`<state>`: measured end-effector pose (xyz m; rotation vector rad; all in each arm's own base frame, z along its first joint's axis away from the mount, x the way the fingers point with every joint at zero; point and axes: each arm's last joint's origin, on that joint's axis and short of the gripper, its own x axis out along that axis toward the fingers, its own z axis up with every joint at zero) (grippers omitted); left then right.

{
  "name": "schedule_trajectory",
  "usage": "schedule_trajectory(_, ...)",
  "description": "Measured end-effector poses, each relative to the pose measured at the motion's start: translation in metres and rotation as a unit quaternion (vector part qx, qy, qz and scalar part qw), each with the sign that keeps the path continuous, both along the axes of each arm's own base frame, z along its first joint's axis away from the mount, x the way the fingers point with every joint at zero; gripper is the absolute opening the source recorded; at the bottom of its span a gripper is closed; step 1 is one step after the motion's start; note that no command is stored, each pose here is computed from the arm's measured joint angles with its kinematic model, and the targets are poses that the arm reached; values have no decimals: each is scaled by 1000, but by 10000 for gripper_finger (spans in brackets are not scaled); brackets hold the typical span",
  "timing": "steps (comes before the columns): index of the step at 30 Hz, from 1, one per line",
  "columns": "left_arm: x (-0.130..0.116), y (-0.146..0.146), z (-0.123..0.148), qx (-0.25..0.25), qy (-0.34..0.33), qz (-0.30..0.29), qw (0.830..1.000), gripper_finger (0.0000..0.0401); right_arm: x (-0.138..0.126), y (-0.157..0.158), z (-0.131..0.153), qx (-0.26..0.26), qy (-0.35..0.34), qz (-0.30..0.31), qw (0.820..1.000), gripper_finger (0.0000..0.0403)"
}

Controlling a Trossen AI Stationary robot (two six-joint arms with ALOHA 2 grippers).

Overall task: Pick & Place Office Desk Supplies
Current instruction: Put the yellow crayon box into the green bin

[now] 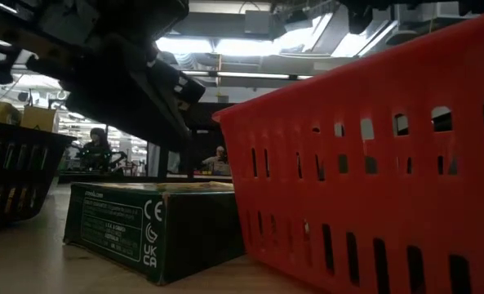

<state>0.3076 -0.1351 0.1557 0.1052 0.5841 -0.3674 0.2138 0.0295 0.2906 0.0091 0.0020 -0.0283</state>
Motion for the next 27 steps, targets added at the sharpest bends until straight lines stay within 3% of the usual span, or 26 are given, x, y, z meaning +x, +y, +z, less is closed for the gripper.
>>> schedule_trajectory(5, 2, 4, 0, 12, -7, -2, 1000, 2, -3, 17, 0, -5, 0, 74, 997, 20)
schedule_trajectory(9, 3, 6, 0, 14, -8, 0, 1000, 1, -6, 26, 2, 34, -6, 108, 994, 20)
schedule_trajectory(12, 6, 9, 3, 9, -22, 2, 1000, 1, -5, 29, -1, 3, 4, 110, 994, 20)
schedule_trajectory(17, 12, 14, 8, -17, -50, -13, 999, 1, -5, 32, -7, 33, 35, 81, 996, 20)
schedule_trajectory(27, 16, 11, -22, -40, 0, -14, 999, 1, -9, 43, -11, 34, 60, 215, 974, 20)
